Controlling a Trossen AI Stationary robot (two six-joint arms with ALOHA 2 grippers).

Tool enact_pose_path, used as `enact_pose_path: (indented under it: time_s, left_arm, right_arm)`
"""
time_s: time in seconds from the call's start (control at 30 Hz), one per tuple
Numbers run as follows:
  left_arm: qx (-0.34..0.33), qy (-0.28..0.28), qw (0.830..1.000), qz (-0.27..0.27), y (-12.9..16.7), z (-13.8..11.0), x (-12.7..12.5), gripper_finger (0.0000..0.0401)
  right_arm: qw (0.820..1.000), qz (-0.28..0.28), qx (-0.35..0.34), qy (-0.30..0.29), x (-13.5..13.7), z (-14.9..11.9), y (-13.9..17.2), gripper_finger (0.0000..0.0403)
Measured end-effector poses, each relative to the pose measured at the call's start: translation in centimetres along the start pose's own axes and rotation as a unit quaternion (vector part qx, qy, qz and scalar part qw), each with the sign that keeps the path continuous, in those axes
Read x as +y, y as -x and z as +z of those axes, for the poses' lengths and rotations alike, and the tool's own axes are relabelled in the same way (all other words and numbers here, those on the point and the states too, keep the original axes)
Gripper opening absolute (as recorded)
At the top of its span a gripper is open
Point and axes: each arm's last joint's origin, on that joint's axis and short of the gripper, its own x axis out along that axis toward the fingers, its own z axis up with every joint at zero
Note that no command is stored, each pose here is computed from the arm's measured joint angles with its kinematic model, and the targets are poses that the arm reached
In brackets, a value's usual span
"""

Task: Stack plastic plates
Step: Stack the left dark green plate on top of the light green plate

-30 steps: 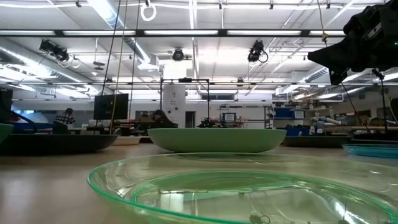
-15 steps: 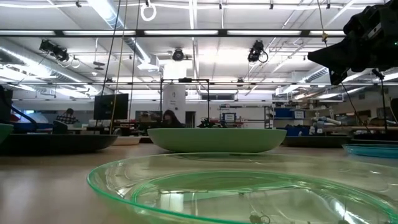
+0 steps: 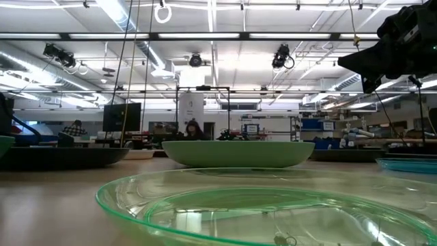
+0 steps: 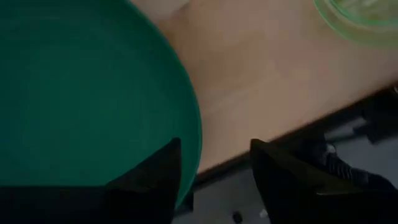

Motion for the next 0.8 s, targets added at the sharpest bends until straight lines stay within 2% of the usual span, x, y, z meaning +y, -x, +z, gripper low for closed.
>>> enact_pose_path:
  time_s: [0.2,0.37,0.6,0.73,0.8]
  left_arm:
    - [0.003,0.019,0.999,0.031,-2.5,0.8,-0.7,0.027]
    - [0.027,0.027,0.997,0.073,-5.3,1.1,-1.2,0.028]
    - [0.027,0.049,0.994,0.094,-7.3,1.0,-1.4,0.0252]
    - [0.027,0.054,0.993,0.102,-7.7,1.0,-1.4,0.0207]
    - [0.026,0.035,0.994,0.104,-7.8,1.0,-1.3,0.0176]
  right_arm:
    - [1.0,-0.001,0.0,0.0,0.0,0.0,0.0,0.0017]
    - [1.0,-0.001,-0.001,0.0,0.0,0.0,0.0,0.0017]
    - [1.0,-0.001,-0.002,0.0,0.0,0.0,0.0,0.0017]
    - [1.0,-0.001,-0.002,0.0,0.0,0.0,0.0,0.0017]
    - [1.0,0.0,-0.002,0.0,0.0,0.0,0.0,0.0017]
